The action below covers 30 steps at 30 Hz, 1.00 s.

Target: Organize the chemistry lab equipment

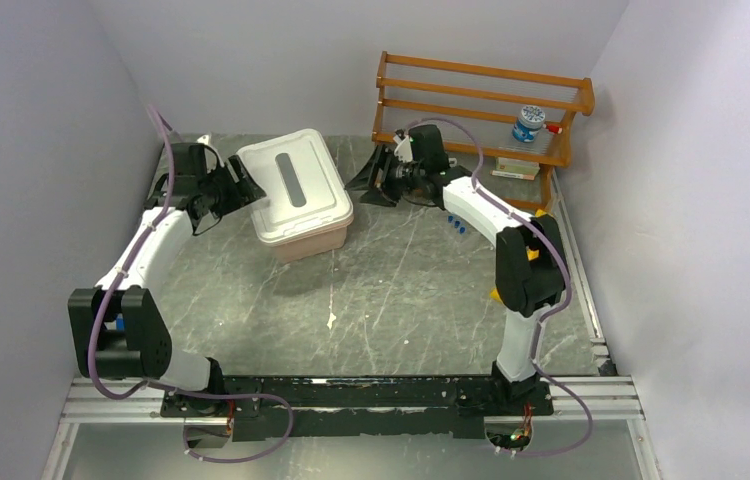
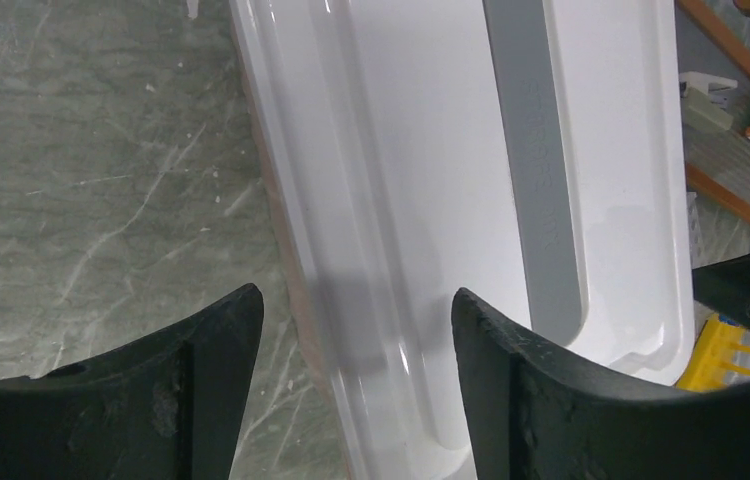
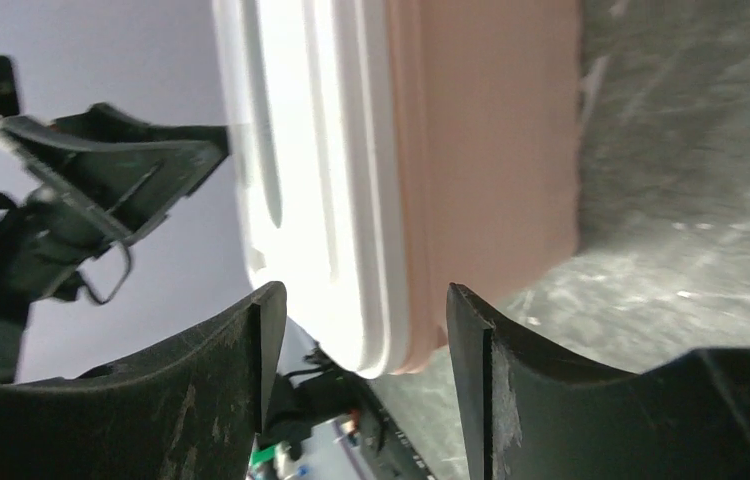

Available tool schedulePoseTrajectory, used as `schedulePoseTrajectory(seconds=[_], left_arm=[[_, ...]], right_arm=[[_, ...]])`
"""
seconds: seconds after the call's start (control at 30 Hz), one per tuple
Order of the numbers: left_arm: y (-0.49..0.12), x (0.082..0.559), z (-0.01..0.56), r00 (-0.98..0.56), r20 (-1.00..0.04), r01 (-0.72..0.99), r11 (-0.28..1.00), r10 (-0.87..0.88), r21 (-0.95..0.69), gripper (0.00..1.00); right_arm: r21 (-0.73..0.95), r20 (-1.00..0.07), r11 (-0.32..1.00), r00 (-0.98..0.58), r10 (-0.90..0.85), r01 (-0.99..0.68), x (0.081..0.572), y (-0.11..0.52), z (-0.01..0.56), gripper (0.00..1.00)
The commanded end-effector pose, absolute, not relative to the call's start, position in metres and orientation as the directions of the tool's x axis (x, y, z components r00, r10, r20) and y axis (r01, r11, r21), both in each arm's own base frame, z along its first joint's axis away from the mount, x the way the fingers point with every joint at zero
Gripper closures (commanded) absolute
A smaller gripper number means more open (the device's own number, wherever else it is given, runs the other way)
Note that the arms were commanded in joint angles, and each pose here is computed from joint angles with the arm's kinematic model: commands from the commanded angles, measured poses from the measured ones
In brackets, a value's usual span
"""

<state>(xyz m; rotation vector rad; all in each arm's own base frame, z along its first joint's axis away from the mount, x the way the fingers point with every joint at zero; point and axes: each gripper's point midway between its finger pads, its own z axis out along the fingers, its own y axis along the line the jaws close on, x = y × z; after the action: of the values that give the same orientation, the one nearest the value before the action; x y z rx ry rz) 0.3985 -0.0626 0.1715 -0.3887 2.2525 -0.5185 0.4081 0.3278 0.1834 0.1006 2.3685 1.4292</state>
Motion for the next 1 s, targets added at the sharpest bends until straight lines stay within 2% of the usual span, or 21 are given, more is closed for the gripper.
schedulePoseTrajectory(seconds=[0.0,0.1,0.2,0.4,0.47,0.6,0.8,0.97], left_arm=[[-0.056,0.399,0.186,-0.633,-0.664,-0.093,0.89,-0.398,-0.445,0.28],[-0.06,0.398,0.182,-0.645,-0.654,-0.078,0.885,-0.396,-0.459,0.31],[-0.068,0.398,0.178,-0.668,-0.634,-0.051,0.874,-0.389,-0.483,0.36],[-0.074,0.397,0.165,-0.724,-0.594,-0.026,0.875,-0.35,-0.484,0.47],[-0.072,0.395,0.159,-0.739,-0.578,-0.044,0.881,-0.346,-0.471,0.49],[-0.072,0.393,0.153,-0.759,-0.557,-0.047,0.882,-0.337,-0.468,0.49],[-0.07,0.392,0.139,-0.783,-0.52,-0.086,0.887,-0.342,-0.453,0.47],[-0.06,0.39,0.122,-0.787,-0.499,-0.164,0.903,-0.362,-0.397,0.5]], right_arm=[[0.703,-0.431,0.687,-0.878,0.207,-0.183,0.414,0.304,0.17,0.37],[0.651,-0.476,0.721,-0.868,0.143,-0.238,0.411,0.312,0.164,0.36],[0.61,-0.517,0.739,-0.85,0.099,-0.285,0.408,0.323,0.161,0.31],[0.56,-0.531,0.77,-0.846,0.05,-0.306,0.406,0.33,0.147,0.3],[0.532,-0.526,0.798,-0.849,0.048,-0.284,0.406,0.323,0.137,0.34],[0.5,-0.497,0.831,-0.867,0.042,-0.246,0.396,0.314,0.118,0.48],[0.512,-0.445,0.833,-0.894,0.051,-0.208,0.377,0.311,0.097,0.56],[0.499,-0.413,0.847,-0.91,0.045,-0.184,0.38,0.311,0.078,0.65]])
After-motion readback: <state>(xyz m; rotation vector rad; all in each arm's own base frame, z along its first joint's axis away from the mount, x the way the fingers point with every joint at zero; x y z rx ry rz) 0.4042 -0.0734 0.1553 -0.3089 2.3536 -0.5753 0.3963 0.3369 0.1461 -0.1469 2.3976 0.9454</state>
